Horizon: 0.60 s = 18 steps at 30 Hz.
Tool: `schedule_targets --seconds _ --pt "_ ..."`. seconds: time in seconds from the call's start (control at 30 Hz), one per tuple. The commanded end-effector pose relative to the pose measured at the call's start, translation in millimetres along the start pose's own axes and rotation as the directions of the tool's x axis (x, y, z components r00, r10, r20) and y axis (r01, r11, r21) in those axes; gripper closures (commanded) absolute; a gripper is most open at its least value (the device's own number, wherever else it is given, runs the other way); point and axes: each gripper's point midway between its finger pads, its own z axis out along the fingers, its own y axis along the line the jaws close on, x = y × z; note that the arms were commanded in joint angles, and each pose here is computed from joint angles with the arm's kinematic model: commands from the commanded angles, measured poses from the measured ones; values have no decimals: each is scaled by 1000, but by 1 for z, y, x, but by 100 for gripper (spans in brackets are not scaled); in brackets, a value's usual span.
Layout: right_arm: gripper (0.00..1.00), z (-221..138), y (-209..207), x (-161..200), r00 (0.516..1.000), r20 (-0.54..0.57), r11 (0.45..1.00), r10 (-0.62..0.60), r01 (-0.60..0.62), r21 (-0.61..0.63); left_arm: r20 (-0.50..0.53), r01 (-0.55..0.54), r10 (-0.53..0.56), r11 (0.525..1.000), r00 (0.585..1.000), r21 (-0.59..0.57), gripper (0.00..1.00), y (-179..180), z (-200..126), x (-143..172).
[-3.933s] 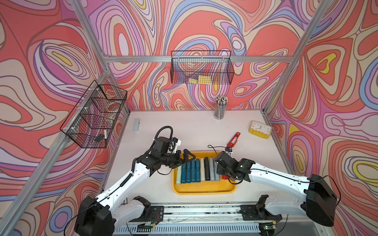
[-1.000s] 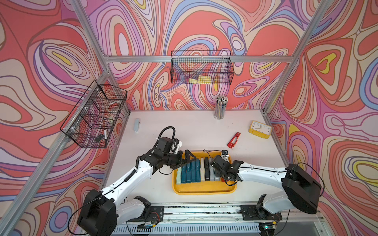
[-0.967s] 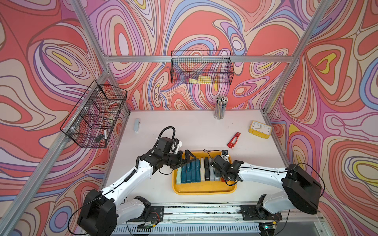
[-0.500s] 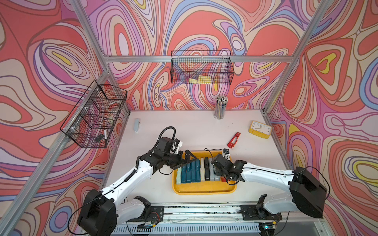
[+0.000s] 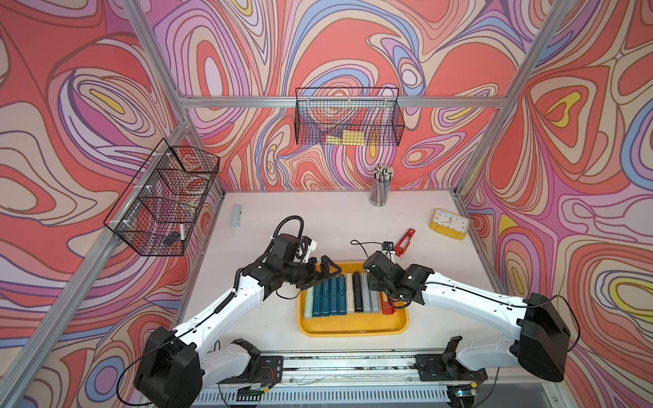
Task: Put the pruning pliers into the storage box
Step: Place the pruning pliers in the storage box.
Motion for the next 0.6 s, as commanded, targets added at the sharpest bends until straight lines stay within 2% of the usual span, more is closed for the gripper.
schedule_targets --seconds 0.0,0.17,0.57 --pt "96 -3 -6 -15 999 13 999 -33 33 38 -2 -52 52 998 999 30 1 -17 2 -9" --pt "100 1 -10 -36 999 17 999 -31 30 43 -2 -78 78 996 997 36 1 -26 6 -20" --pt "100 16 -47 -89 999 34 997 16 -18 69 -19 -103 105 993 994 63 1 -45 28 -52"
